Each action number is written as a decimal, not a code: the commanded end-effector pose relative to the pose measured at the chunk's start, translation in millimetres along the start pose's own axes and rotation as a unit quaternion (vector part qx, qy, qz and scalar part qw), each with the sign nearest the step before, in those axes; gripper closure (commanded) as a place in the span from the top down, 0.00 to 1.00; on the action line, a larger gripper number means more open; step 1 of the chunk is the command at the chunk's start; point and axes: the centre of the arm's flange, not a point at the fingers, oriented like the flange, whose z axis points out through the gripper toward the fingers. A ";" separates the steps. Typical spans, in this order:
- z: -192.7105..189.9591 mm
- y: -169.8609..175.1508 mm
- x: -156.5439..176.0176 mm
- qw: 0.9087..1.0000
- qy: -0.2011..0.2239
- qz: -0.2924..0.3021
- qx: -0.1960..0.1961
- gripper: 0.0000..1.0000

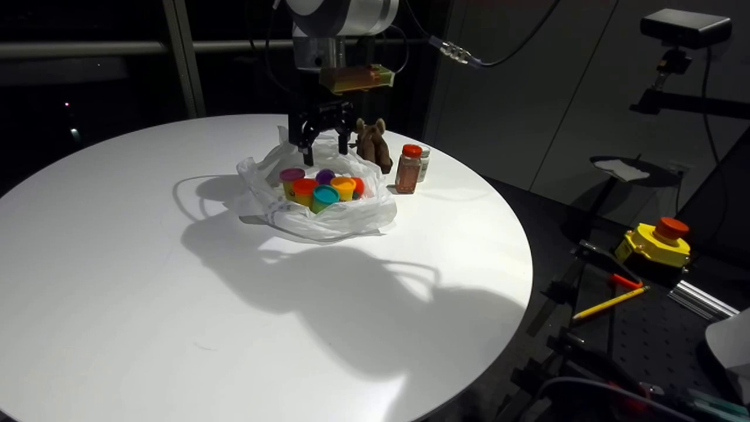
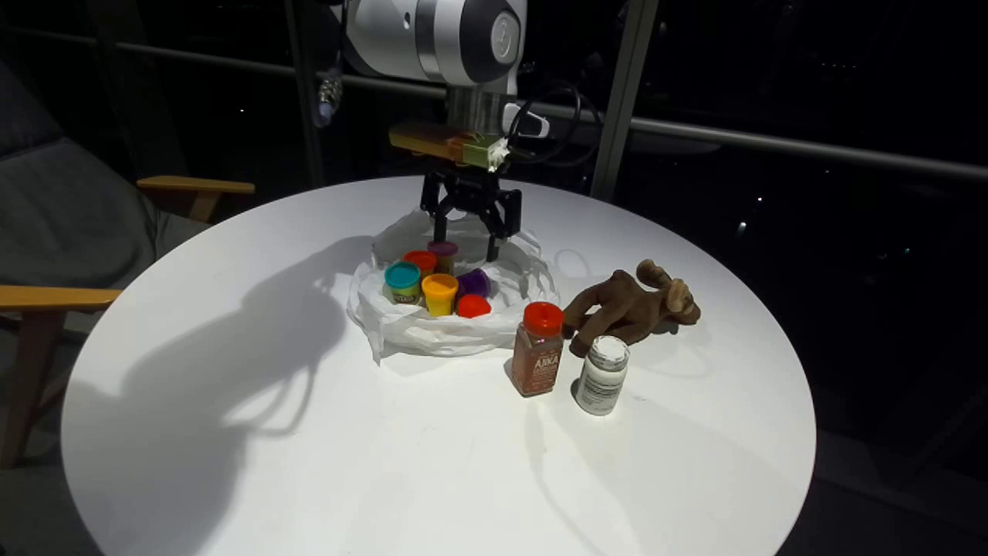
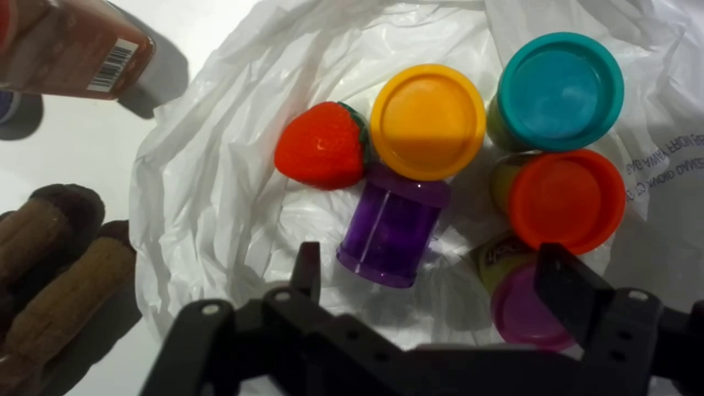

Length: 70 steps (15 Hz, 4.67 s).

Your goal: Remove the objects from the plastic and put them on the table

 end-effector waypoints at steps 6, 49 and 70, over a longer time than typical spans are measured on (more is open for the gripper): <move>-8.8 -28.4 -8.1 1.000 0.005 -0.027 0.001 1.00; 18.8 -84.1 23.6 0.995 0.058 -0.045 -0.069 0.34; -87.8 -53.4 -129.1 0.985 0.067 0.002 -0.158 0.27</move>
